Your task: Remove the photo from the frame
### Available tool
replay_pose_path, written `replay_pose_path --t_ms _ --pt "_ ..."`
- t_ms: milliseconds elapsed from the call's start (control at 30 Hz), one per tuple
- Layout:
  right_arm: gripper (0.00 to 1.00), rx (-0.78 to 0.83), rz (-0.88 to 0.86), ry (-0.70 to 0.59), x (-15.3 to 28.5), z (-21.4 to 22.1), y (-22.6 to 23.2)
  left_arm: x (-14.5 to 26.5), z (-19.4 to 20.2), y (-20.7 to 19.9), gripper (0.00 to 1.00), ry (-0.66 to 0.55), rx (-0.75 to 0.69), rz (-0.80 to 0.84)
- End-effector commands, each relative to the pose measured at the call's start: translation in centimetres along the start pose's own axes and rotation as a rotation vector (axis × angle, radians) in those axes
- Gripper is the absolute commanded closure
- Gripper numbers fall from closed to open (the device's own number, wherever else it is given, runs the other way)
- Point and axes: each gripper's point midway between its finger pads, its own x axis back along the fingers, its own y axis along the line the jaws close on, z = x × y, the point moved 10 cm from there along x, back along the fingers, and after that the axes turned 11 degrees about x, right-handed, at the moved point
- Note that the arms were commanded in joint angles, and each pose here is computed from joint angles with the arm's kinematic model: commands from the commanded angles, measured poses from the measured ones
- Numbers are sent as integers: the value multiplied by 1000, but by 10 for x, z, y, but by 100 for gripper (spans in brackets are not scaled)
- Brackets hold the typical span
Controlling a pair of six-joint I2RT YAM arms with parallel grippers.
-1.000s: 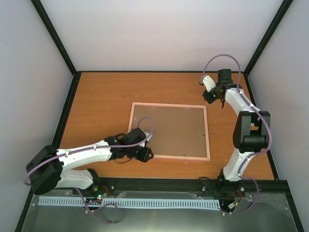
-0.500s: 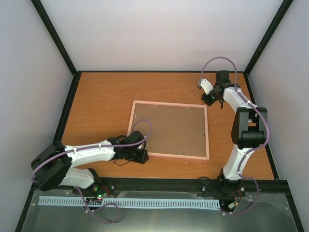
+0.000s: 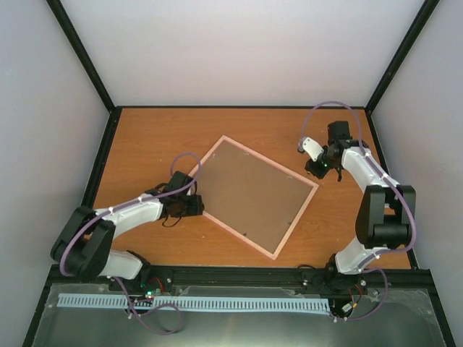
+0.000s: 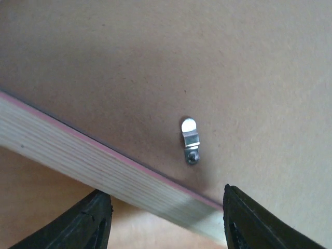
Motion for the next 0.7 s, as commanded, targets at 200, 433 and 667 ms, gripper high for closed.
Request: replay_pose_path --t_ms 200,433,667 --pt "97 42 -178 -8 22 13 81 -24 -62 -29 41 -68 -5 94" --pt "97 120 -244 -25 39 2 126 -35 -72 -38 44 -65 -3 108" --pt "97 200 -342 -28 35 -14 162 -29 -74 -40 44 -82 -2 103"
